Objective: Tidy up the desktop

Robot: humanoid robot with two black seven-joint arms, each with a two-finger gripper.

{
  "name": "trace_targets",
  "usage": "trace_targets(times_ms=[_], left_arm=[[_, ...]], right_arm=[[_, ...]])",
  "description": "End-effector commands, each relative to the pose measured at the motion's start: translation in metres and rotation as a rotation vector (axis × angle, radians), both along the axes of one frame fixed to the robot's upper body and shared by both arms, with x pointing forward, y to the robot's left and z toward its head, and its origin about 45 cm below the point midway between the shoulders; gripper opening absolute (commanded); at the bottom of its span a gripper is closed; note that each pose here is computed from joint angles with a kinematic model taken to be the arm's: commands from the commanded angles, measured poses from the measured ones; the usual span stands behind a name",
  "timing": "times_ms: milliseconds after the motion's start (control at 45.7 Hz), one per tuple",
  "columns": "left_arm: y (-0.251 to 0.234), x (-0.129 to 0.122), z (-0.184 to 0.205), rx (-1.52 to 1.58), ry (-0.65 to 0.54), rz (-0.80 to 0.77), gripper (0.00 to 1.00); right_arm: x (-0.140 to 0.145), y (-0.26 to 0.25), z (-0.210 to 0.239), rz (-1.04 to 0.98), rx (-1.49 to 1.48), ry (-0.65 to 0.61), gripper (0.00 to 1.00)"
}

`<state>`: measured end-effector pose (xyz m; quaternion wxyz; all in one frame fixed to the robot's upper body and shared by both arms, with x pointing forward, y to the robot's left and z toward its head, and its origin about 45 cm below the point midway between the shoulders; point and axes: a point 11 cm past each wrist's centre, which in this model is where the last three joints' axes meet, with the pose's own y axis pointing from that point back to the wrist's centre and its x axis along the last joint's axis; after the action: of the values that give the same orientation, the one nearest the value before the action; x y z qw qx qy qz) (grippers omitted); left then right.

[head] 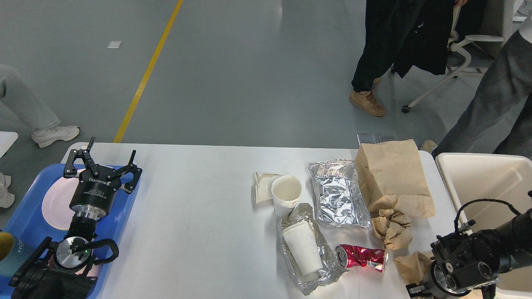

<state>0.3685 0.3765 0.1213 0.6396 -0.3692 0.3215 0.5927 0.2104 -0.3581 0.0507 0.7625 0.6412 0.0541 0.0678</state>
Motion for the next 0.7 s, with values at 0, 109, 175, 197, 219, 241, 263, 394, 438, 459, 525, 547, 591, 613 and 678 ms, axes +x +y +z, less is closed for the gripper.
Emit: trace_targets(times_ms=[0,109,175,197,219,241,263,394,438,459,525,547,591,613,678], left_arm=[[-0.001,0.0,0.0,-0.001,0.0,0.0,0.96],[0.0,0.0,0.0,0.0,0.0,0.0,0.96],[0.0,0.0,0.0,0.0,0.0,0.0,0.96],[0.0,0.0,0.0,0.0,0.001,-0.001,0.96],[0.0,0.0,0.0,0.0,0.0,0.0,0.96],[0.0,0.0,0.0,0.0,0.0,0.0,0.96],[0.0,0.0,0.0,0.0,0.0,0.0,0.96],[0.0,0.0,0.0,0.0,0.0,0.0,0.96],[0.0,0.0,0.0,0.0,0.0,0.0,0.96],[0.0,0.0,0.0,0.0,0.0,0.0,0.96],[0.0,0.0,0.0,0.0,0.001,-0.001,0.96],[0.0,0.0,0.0,0.0,0.0,0.0,0.96],[0.0,0.0,0.0,0.0,0.001,-0.001,0.96],[0.0,0.0,0.0,0.0,0.0,0.0,0.96],[0.0,0.0,0.0,0.0,0.0,0.0,0.96]], right_arm=[[0.002,-0.003,0.005,-0.015,-0.001,-0.004,0.0],[0.01,-0.017,0.025,-0.078,-0.013,0.019,0.0],[0.015,-0.025,0.045,-0.176,-0.013,0.064,0.0],[0.017,-0.026,0.052,-0.207,-0.008,0.075,0.0],[0.02,-0.027,0.059,-0.231,-0.006,0.078,0.0],[0.023,-0.028,0.066,-0.254,-0.001,0.082,0.0],[0.026,-0.028,0.073,-0.274,0.005,0.083,0.0],[0.04,-0.037,0.123,-0.35,0.009,0.06,0.0],[0.046,-0.036,0.142,-0.365,0.008,0.051,0.0],[0.049,-0.035,0.151,-0.372,0.009,0.043,0.0],[0.053,-0.035,0.179,-0.395,0.001,0.027,0.0],[0.055,-0.033,0.189,-0.402,0.002,0.02,0.0],[0.059,-0.032,0.209,-0.409,0.001,-0.001,0.0],[0.059,-0.031,0.218,-0.411,0.0,-0.006,0.0],[0.066,-0.027,0.249,-0.413,-0.006,-0.036,0.0]])
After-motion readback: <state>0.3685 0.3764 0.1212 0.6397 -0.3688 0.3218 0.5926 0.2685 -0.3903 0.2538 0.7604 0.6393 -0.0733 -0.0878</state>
